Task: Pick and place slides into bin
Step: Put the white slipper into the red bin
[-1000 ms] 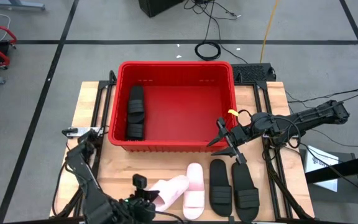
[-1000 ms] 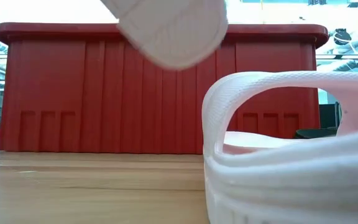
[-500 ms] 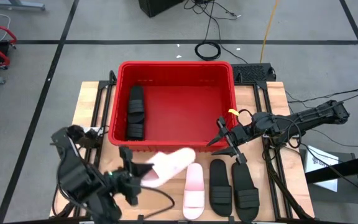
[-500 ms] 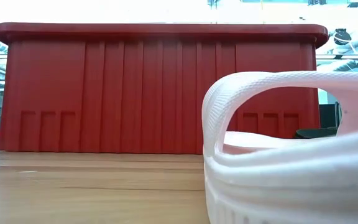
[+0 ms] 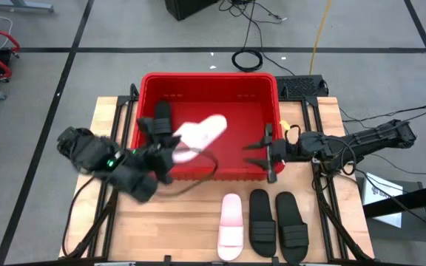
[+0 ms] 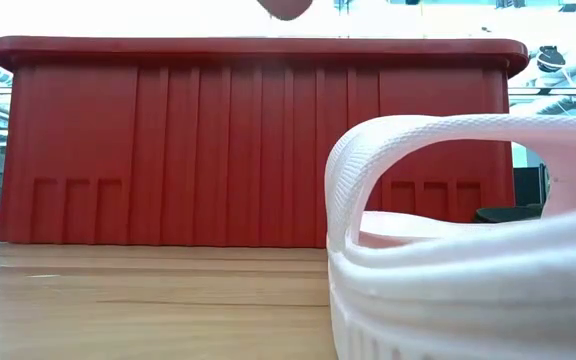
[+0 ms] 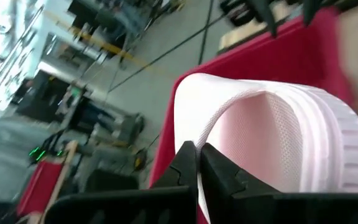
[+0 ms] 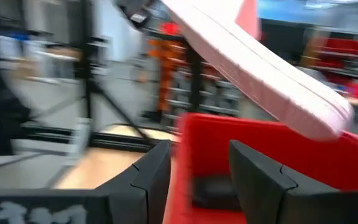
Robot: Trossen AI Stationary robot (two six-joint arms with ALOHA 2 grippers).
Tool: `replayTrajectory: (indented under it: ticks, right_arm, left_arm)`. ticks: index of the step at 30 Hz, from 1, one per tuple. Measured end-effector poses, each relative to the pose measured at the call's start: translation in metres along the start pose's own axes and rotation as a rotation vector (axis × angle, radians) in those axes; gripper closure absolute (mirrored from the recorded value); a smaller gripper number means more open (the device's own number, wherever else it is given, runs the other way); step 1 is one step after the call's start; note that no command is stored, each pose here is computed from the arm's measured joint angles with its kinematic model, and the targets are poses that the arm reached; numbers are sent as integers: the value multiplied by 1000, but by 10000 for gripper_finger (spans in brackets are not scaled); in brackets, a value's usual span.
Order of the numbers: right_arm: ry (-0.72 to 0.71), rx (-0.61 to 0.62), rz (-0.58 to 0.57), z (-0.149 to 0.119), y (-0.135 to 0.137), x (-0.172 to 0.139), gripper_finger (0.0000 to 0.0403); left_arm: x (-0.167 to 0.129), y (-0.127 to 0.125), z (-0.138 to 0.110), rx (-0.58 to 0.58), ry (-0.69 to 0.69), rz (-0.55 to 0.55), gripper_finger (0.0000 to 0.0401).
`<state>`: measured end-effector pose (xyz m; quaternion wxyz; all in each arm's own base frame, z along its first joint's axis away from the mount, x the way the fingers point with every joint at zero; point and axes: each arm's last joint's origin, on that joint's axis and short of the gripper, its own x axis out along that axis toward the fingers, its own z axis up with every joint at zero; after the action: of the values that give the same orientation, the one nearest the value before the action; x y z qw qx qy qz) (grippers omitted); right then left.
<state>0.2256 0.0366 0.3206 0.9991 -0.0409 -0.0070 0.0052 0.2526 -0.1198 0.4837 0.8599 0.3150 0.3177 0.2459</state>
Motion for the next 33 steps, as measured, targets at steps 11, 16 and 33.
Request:
replayTrajectory:
  ticks: [11,16,33]
  right_arm:
    - [65,-33,-185,-7,-31,2,250]
    - [81,-56,-217,-9,-39,2,250]
    - [68,-58,-181,-9,-57,1,250]
  left_arm:
    - [74,50,-16,-8,233,10,401]
    - [96,61,-30,-21,321,28,401]
    - [166,11,-124,-93,492,-19,401]
